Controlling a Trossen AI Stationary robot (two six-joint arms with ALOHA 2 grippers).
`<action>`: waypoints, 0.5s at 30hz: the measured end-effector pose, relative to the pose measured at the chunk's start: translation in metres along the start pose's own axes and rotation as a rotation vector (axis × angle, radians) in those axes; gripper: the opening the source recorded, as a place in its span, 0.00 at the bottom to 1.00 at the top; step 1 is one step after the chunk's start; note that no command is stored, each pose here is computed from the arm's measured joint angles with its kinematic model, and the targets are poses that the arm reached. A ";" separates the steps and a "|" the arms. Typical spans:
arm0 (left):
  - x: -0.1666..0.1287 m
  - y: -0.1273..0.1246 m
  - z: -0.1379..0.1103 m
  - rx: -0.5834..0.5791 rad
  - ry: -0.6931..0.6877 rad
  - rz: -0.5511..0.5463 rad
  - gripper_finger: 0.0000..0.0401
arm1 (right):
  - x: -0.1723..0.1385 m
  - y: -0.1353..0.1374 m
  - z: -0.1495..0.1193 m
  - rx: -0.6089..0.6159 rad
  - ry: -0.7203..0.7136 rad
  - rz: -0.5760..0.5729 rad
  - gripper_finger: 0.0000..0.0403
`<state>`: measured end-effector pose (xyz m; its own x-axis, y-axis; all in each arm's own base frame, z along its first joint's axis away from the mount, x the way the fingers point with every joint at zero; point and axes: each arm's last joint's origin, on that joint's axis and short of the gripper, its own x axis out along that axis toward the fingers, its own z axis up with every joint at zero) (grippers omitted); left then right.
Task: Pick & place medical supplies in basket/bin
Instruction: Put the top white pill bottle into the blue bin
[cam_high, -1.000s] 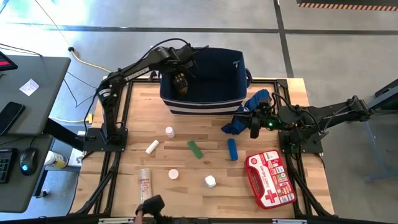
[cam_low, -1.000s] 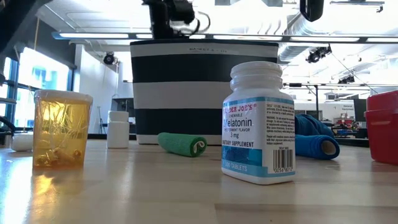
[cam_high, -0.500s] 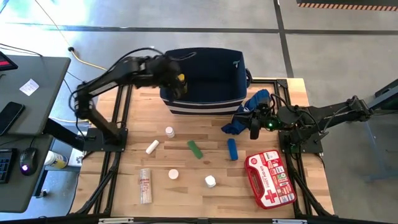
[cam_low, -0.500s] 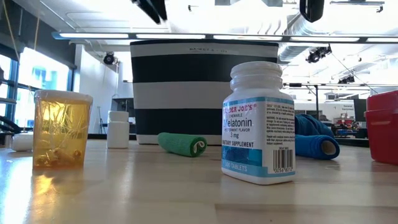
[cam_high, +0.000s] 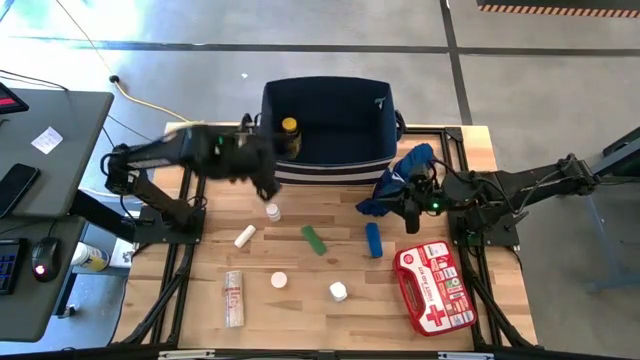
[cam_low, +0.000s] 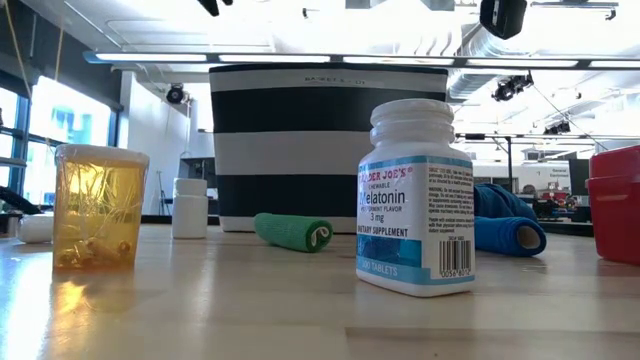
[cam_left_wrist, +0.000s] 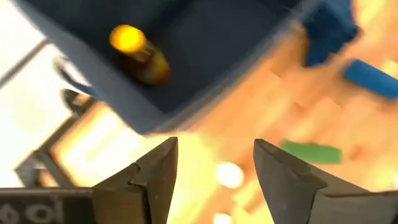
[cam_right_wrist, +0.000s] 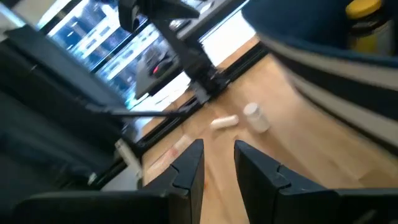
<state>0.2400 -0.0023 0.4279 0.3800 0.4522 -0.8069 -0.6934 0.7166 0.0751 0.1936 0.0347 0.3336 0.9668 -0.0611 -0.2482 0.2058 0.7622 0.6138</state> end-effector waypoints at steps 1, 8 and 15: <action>0.000 -0.008 -0.007 0.000 0.002 -0.020 0.58 | 0.000 0.000 -0.001 0.000 0.020 0.019 0.20; 0.022 -0.053 -0.050 -0.111 0.068 -0.101 0.53 | -0.003 0.006 -0.011 -0.022 0.126 0.077 0.20; 0.072 -0.082 -0.094 -0.242 0.096 -0.113 0.53 | -0.009 0.010 -0.028 -0.063 0.262 0.098 0.20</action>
<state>0.2665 -0.0791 0.3086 0.4113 0.3157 -0.8551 -0.7805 0.6066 -0.1515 0.1832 0.0613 0.3213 0.9077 0.1778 -0.3801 0.0952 0.7949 0.5992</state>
